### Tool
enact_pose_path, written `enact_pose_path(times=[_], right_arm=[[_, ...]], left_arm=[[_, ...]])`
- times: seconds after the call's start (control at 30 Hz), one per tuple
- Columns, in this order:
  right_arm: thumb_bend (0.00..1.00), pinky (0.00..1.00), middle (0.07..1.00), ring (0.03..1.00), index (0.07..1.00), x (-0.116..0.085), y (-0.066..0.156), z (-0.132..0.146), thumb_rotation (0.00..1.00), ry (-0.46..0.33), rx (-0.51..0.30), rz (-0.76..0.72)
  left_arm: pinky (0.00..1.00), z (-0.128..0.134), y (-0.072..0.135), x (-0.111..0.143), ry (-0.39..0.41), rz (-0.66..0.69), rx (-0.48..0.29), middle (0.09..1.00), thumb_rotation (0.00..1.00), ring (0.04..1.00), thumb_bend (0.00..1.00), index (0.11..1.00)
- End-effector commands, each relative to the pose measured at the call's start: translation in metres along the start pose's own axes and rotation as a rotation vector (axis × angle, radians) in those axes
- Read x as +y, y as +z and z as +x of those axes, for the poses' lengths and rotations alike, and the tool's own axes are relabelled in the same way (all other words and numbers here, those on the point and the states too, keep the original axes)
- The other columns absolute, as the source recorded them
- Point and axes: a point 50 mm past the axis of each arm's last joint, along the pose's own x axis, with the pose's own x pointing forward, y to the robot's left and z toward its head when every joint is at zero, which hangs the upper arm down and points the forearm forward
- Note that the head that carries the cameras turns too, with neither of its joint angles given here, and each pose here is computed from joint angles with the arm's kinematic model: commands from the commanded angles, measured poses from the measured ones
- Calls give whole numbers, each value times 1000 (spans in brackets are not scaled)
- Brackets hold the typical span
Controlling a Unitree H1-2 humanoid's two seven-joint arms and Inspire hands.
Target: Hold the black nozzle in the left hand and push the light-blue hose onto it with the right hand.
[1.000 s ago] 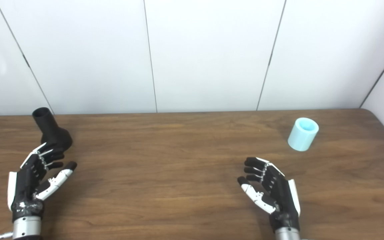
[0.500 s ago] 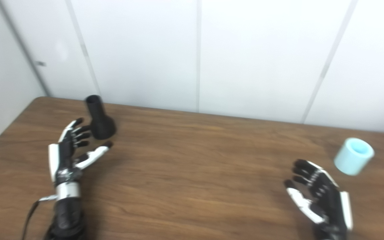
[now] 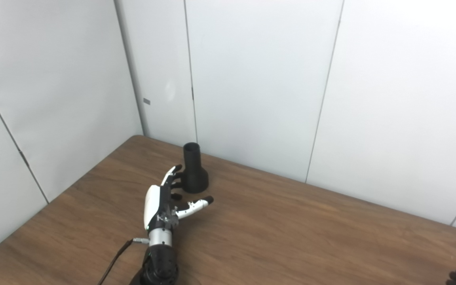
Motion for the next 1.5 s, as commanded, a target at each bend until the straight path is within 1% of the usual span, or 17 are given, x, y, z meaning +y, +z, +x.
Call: enact_pose_path(times=[0.0,0.07,0.17,0.27,0.4,0.47,0.6,0.67,0.73,0.9,1.0,1.03,1.07,1.1,1.17,1.33,1.47], right_arm=[[371,518,634,618,597,-12,-14,-12,469,-12,46,-28],[399,510,629,614,592,-14,-15,-13,484,-13,43,-29],[419,497,623,607,586,-15,-16,-13,494,-17,41,-23],[425,489,620,602,583,-15,-16,-13,508,-13,38,-22],[448,479,615,596,575,-17,-16,-14,510,-13,39,-12],[467,475,611,592,571,-17,-17,-14,518,-14,40,-13],[483,473,612,594,569,-18,-17,-15,534,-13,40,-13],[482,464,608,586,567,-18,-16,-16,542,-17,41,-17],[485,459,604,581,564,-18,-15,-16,552,-17,38,-24],[501,444,594,570,554,-18,-15,-17,571,-18,40,-27],[520,439,589,564,553,-19,-14,-18,586,-17,39,-30],[536,436,587,561,549,-19,-14,-18,588,-18,39,-29],[547,430,582,554,546,-19,-14,-18,588,-18,40,-28],[551,428,580,552,545,-19,-14,-19,588,-18,41,-30],[558,422,576,548,541,-19,-14,-19,591,-20,43,-30],[600,408,570,537,534,-20,-12,-21,614,-19,41,-37],[658,387,552,513,520,-21,-11,-21,625,-18,35,-38]], left_arm=[[705,11,18,-2,6,-3,-32,885,203,826,915,934],[704,12,21,-2,12,22,-28,905,227,843,921,944],[690,13,25,-3,16,36,-18,926,243,855,936,954],[702,14,27,-4,21,48,-15,952,264,882,959,976],[733,15,28,-4,32,82,-8,959,237,901,954,986],[737,16,28,-5,27,92,3,970,246,914,948,997],[751,20,25,-5,30,94,8,985,225,927,955,1000],[771,24,23,-5,26,101,10,992,226,941,987,1000],[775,29,22,-5,13,127,19,993,227,945,998,1000],[753,42,18,-3,-19,176,35,980,230,926,1000,1000],[770,49,14,-2,-33,190,41,971,230,920,1000,993],[768,51,13,-2,-37,185,38,973,236,919,1000,995],[733,52,12,-2,-39,180,37,968,227,901,1000,994],[721,54,11,-2,-46,163,36,967,224,895,1000,994],[699,58,8,-2,-61,124,46,973,180,885,1000,999],[685,66,3,-2,-107,85,108,996,179,888,1000,1000],[631,70,6,-2,-134,100,132,978,125,837,992,1000]])
